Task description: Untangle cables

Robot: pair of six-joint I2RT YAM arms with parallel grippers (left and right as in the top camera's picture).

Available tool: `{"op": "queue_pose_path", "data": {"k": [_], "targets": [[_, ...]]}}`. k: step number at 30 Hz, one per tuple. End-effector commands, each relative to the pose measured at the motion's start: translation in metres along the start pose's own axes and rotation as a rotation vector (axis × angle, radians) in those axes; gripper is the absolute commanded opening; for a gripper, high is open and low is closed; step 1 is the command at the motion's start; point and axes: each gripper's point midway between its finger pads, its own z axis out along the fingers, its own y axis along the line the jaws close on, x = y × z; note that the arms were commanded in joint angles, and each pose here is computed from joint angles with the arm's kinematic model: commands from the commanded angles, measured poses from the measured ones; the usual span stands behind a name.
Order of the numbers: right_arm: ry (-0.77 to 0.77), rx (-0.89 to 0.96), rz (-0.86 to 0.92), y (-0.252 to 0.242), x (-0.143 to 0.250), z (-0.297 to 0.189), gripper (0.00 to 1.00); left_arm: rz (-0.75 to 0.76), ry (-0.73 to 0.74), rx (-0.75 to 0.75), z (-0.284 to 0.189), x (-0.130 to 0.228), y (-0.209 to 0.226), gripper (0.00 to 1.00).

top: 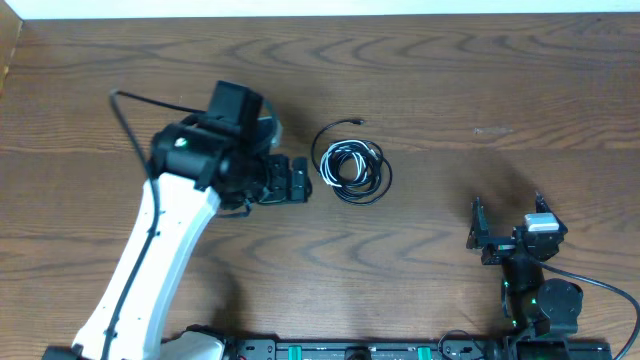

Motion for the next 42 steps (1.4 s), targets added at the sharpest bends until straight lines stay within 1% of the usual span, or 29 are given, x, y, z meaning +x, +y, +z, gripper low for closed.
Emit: {"op": "queue_pose_path", "data": {"k": [1,8,14,18,28,42], "targets": [[-0.002,-0.012,-0.012,0.003,0.0,0.0,0.99,-0.001,0.065,-0.022,0.021,0.001,-0.003,0.98],[-0.002,-0.012,-0.012,0.003,0.0,0.0,0.99,-0.014,0.157,-0.053,0.054,-0.001,-0.003,0.98],[-0.002,-0.012,-0.012,0.003,0.0,0.0,0.99,-0.068,0.203,-0.066,0.07,-0.002,0.0,0.98],[-0.002,-0.012,-0.012,0.003,0.0,0.0,0.99,-0.057,0.192,-0.04,0.074,-0.006,-0.006,0.98],[-0.002,-0.012,-0.012,0.003,0.0,0.0,0.99,-0.029,0.191,-0.04,0.076,-0.004,-0.013,0.98],[-0.002,-0.012,-0.012,0.003,0.0,0.0,0.99,0.075,0.131,0.003,0.084,-0.012,-0.039,0.98]]}}
